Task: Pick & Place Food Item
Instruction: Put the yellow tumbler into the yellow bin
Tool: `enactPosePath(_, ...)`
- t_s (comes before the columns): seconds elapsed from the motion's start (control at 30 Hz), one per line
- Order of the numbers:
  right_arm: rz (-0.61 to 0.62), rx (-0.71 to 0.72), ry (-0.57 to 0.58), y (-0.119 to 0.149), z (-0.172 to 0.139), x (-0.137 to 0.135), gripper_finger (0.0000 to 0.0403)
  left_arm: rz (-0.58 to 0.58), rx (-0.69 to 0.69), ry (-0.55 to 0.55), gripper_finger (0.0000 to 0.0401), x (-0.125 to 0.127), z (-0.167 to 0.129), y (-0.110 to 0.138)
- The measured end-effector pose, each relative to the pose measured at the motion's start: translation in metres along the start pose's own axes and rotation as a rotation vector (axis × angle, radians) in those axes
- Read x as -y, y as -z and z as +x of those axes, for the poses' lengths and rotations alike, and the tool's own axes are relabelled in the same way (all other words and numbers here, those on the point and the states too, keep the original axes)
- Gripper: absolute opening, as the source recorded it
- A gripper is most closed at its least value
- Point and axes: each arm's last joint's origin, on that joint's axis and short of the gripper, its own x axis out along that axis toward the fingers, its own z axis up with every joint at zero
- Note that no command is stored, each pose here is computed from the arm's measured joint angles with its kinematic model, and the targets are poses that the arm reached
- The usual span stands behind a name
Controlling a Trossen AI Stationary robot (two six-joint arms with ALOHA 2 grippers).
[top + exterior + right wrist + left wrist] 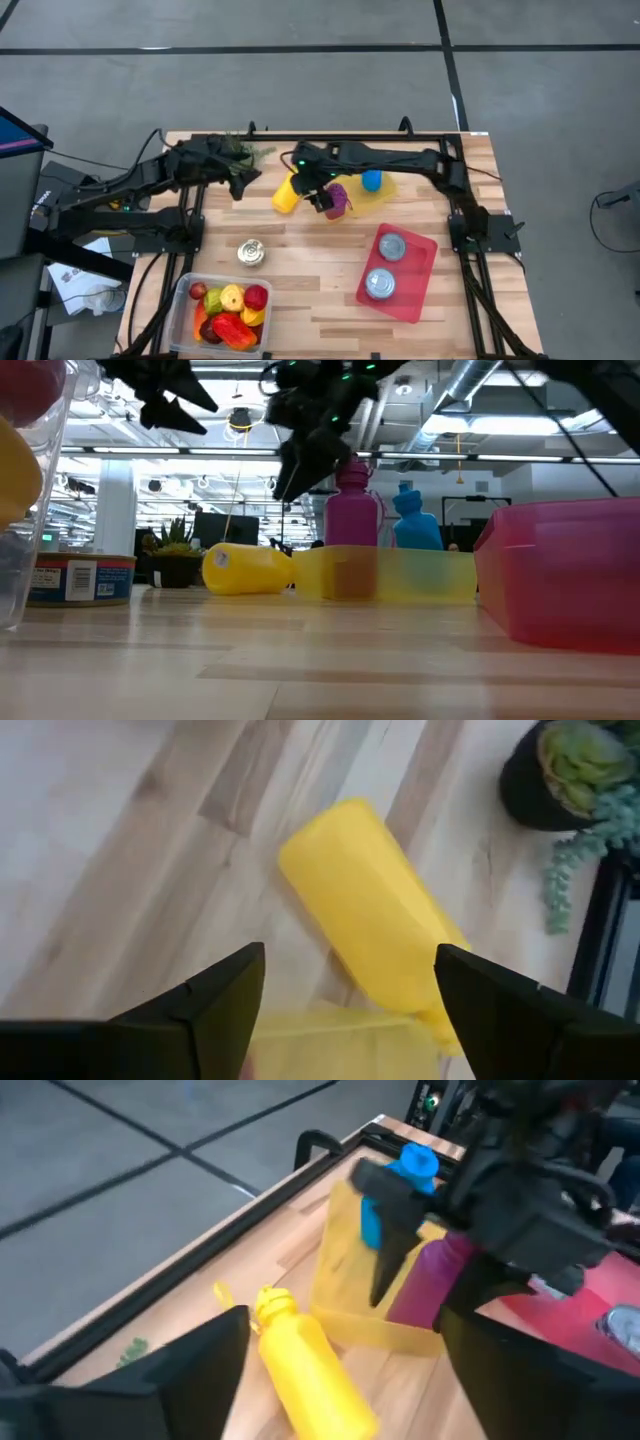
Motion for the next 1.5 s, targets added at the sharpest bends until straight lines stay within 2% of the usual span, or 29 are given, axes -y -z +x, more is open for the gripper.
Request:
enactPosePath(0.1, -0.065, -0.051, -0.023, -0.008, 0.015, 0.010, 0.0295, 0.035, 0.036, 0.007, 0.0352, -0.004, -0.006, 0.011)
enactPosePath(0.2, -0.088, -0.066, -0.028, -0.016, 0.028, 0.019, 0.0313, 0.062, 0.078, 0.014, 0.0368, -0.007, -0.017, 0.018)
enactPosePath(0.33, -0.098, -0.107, -0.001, -0.022, 0.044, 0.027, 0.0336, 0.066, 0.137, 0.025, 0.0369, -0.012, -0.033, 0.027)
enactPosePath(0.43, -0.177, -0.181, 0.010, -0.014, 0.057, 0.022, 0.0346, 0.058, 0.184, 0.034, 0.0361, -0.016, -0.046, 0.034)
enactPosePath(0.57, -0.237, -0.252, 0.050, -0.013, 0.072, 0.016, 0.0345, 0.052, 0.224, 0.053, 0.0351, -0.020, -0.055, 0.043)
enactPosePath(0.8, -0.292, -0.185, 0.147, -0.030, 0.071, 0.013, 0.0336, 0.056, 0.202, 0.051, 0.0344, -0.022, -0.050, 0.057)
enactPosePath(1.0, -0.309, -0.222, 0.223, -0.038, 0.072, 0.004, 0.0322, 0.055, 0.202, 0.052, 0.0345, -0.022, -0.044, 0.062)
enactPosePath(1.13, -0.285, -0.189, 0.322, -0.054, 0.060, 0.003, 0.0310, 0.052, 0.218, 0.055, 0.0343, -0.022, -0.045, 0.061)
enactPosePath(1.33, -0.263, -0.072, 0.495, -0.087, 0.022, -0.010, 0.0304, 0.051, 0.229, 0.061, 0.0335, -0.021, -0.045, 0.059)
enactPosePath(1.43, -0.135, 0.063, 0.499, -0.100, -0.010, -0.014, 0.0304, 0.032, 0.204, 0.059, 0.0332, -0.022, -0.043, 0.061)
enactPosePath(1.5, 0.014, 0.196, 0.414, -0.105, -0.032, -0.016, 0.0304, 0.024, 0.179, 0.065, 0.0331, -0.021, -0.040, 0.062)
